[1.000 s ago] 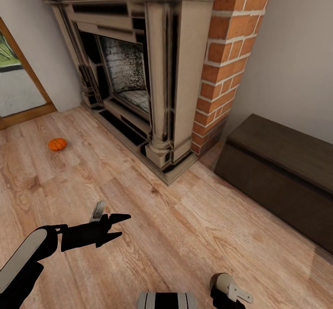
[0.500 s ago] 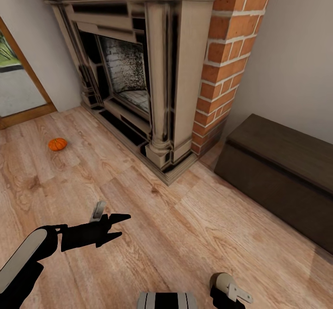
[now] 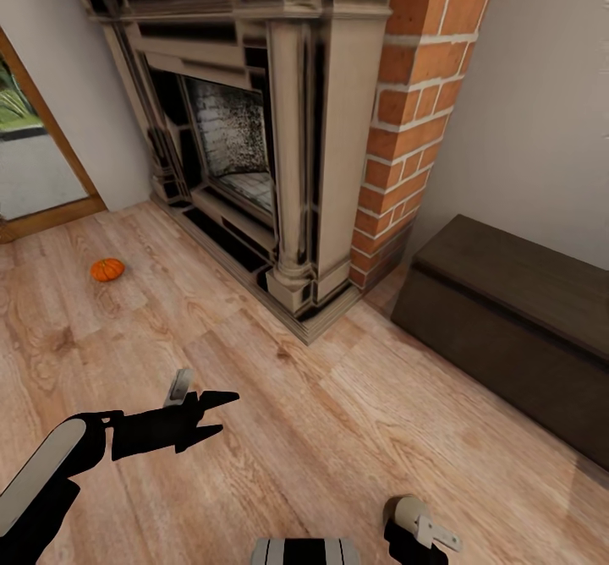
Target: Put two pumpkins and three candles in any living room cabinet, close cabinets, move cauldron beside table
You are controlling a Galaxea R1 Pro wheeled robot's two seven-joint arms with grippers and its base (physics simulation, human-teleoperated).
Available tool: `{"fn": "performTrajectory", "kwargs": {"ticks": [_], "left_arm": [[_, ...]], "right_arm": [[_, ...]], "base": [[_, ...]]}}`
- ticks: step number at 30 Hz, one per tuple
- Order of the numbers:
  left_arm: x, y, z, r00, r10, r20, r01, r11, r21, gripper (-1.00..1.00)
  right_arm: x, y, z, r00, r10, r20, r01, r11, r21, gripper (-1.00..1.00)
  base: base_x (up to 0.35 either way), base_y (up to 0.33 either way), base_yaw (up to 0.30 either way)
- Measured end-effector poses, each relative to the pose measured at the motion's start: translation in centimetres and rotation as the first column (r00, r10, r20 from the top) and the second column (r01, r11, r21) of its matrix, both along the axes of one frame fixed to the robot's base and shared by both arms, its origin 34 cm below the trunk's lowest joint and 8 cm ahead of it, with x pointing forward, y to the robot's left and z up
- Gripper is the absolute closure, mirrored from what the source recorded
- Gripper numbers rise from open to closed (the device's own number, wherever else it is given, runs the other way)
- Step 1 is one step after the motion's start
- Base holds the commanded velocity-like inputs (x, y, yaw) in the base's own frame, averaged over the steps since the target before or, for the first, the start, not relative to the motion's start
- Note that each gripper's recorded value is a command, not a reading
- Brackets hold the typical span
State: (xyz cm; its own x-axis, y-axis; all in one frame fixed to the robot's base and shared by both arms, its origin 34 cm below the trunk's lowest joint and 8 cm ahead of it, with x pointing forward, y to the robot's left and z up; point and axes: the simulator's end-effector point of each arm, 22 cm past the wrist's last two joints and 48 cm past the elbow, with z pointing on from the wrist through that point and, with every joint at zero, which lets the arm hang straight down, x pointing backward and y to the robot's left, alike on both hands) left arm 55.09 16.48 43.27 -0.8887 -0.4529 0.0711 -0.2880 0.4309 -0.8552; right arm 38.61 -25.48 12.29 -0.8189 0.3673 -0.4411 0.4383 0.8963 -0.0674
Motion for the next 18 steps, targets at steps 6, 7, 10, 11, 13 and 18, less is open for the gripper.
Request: {"fn": "performTrajectory", "kwargs": {"ticks": [6,7,10,11,13,18], "left_arm": [[0.2,0.0,1.2,1.000,0.002,0.023,-0.002,1.000,0.000,-1.00],[0.2,0.0,1.4,1.000,0.002,0.027,-0.002,1.000,0.000,-1.00],[0.2,0.0,1.3,1.000,0.002,0.027,-0.002,1.000,0.001,-1.00],[0.2,0.0,1.3,1.000,0.002,0.027,-0.002,1.000,0.001,-1.00],[0.2,0.0,1.3,1.000,0.002,0.027,-0.002,1.000,0.001,-1.00],[0.2,0.0,1.3,1.000,0.002,0.027,-0.002,1.000,0.001,-1.00]], "right_arm": [[1.2,-0.2,0.9,0.999,0.001,0.033,-0.002,1.000,0.003,1.00],[1.4,-0.2,1.0,0.999,0.002,0.038,-0.002,1.000,0.004,1.00],[1.4,-0.2,1.0,0.999,0.001,0.038,-0.001,1.000,0.004,1.00],[1.4,-0.2,1.0,0.999,0.000,0.038,-0.001,1.000,0.004,1.00],[1.4,-0.2,1.0,0.999,0.001,0.039,-0.001,1.000,0.005,1.00],[1.4,-0.2,1.0,0.999,0.002,0.038,-0.002,1.000,0.004,1.00]], "base": [[0.000,0.000,0.000],[0.000,0.000,0.000],[0.000,0.000,0.000],[0.000,0.000,0.000],[0.000,0.000,0.000],[0.000,0.000,0.000]]}}
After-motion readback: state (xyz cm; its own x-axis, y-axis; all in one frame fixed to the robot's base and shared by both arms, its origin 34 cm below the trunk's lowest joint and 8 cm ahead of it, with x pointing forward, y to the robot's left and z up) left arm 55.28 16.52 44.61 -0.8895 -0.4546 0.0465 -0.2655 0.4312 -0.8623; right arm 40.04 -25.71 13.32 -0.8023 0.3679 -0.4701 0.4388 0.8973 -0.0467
